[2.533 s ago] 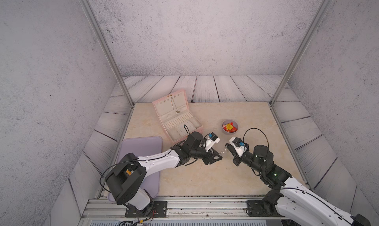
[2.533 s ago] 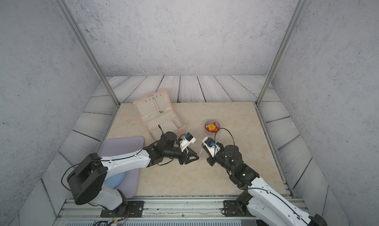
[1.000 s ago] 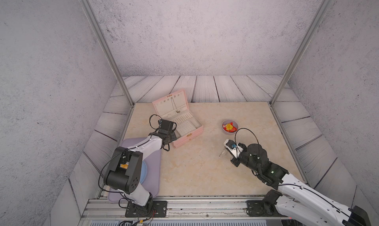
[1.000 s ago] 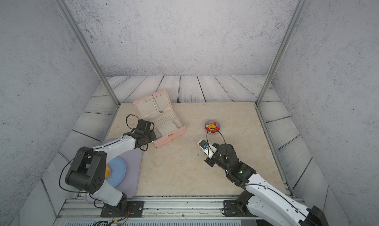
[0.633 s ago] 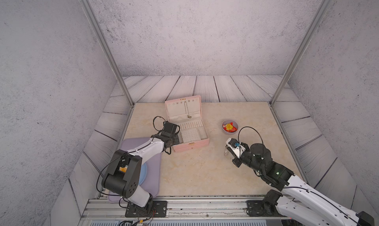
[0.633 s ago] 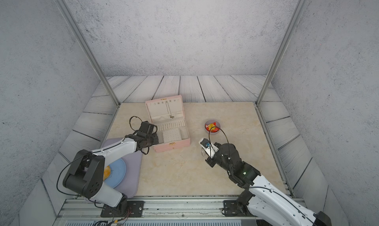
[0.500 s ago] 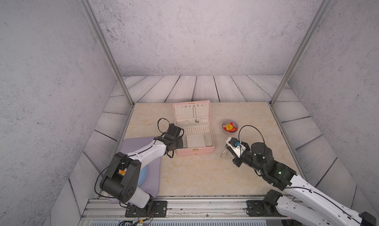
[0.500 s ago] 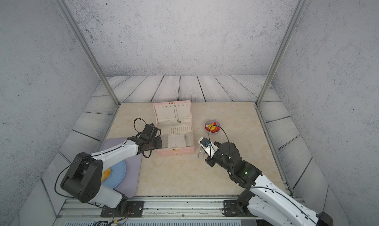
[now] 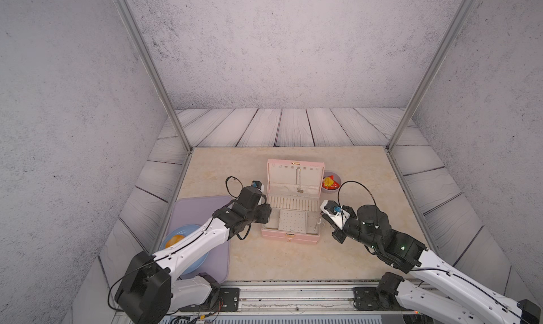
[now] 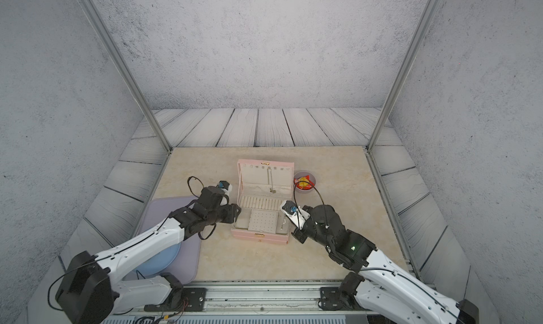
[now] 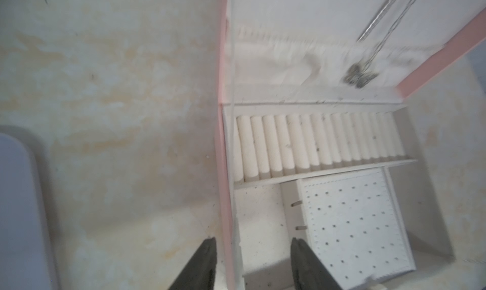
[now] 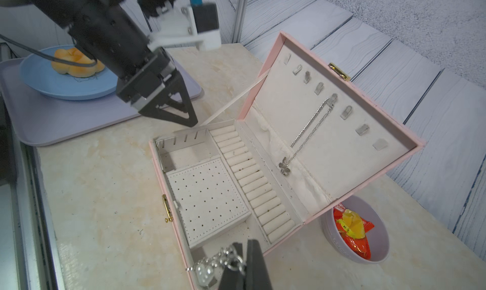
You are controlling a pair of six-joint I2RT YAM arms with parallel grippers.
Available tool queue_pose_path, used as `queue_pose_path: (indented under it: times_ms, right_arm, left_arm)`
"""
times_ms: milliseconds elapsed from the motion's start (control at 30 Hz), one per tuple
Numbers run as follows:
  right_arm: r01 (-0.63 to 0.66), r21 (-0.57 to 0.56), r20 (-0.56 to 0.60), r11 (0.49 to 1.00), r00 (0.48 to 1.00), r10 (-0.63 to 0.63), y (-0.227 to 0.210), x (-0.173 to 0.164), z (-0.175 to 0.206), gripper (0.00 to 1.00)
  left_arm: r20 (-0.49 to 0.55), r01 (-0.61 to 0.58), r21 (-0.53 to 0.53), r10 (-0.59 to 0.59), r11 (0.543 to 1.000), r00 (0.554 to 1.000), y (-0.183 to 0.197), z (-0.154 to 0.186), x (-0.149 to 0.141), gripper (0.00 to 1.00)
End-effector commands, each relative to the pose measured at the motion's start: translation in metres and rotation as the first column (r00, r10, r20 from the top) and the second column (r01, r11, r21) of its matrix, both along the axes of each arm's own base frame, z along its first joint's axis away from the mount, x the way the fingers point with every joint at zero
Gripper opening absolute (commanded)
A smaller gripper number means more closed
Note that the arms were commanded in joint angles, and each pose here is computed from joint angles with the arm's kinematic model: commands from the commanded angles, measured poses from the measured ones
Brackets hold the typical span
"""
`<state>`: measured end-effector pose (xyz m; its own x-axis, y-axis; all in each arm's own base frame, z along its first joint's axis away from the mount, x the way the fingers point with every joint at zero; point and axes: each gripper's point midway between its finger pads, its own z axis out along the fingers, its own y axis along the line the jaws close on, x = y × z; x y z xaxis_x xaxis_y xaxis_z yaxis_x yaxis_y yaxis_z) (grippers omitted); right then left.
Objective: Put jewelry chain into jewelry box
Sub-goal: Move the jewelry box to the center of the board, then open the fastener on the jewelry box.
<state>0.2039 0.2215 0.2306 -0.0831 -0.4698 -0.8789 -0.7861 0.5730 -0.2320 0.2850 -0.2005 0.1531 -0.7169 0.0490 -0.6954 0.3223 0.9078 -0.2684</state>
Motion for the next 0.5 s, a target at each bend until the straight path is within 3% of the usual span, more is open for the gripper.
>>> queue_pose_path:
  times_ms: [0, 67, 133, 233, 300, 367, 467]
  right_arm:
    - [-0.008, 0.038, 0.025, 0.999, 1.000, 0.007, 0.003, -0.001, 0.014, 0.00]
    - [-0.008, 0.042, 0.033, 0.999, 0.999, 0.006, 0.004, 0.000, 0.014, 0.00]
    - [-0.009, 0.051, 0.040, 0.999, 0.999, 0.007, 0.005, 0.001, 0.016, 0.00]
    - [-0.017, 0.082, 0.052, 0.996, 0.999, 0.012, 0.009, 0.003, 0.019, 0.00]
    - [-0.030, 0.097, 0.059, 0.995, 0.998, 0.024, 0.012, 0.003, 0.020, 0.00]
    - [-0.035, 0.109, 0.062, 0.993, 0.998, 0.028, 0.016, 0.004, 0.020, 0.00]
    - [-0.037, 0.105, 0.057, 0.994, 0.998, 0.031, 0.019, 0.006, 0.018, 0.00]
  left_arm:
    - [0.237, 0.089, 0.049, -0.098, 0.995, 0.967, -0.007, 0.048, 0.016, 0.53]
    - [0.372, 0.198, 0.092, -0.218, 0.976, 0.902, -0.021, 0.074, 0.019, 0.52]
    - [0.484, 0.304, 0.149, -0.337, 0.941, 0.807, -0.038, 0.092, 0.018, 0.52]
    - [0.615, 0.356, 0.247, -0.430, 0.901, 0.661, -0.053, 0.107, 0.022, 0.50]
    - [0.642, 0.361, 0.314, -0.476, 0.878, 0.601, -0.059, 0.104, 0.028, 0.49]
    - [0.634, 0.346, 0.386, -0.518, 0.855, 0.574, -0.064, 0.098, 0.039, 0.51]
    - [0.617, 0.299, 0.462, -0.544, 0.835, 0.568, -0.068, 0.091, 0.060, 0.51]
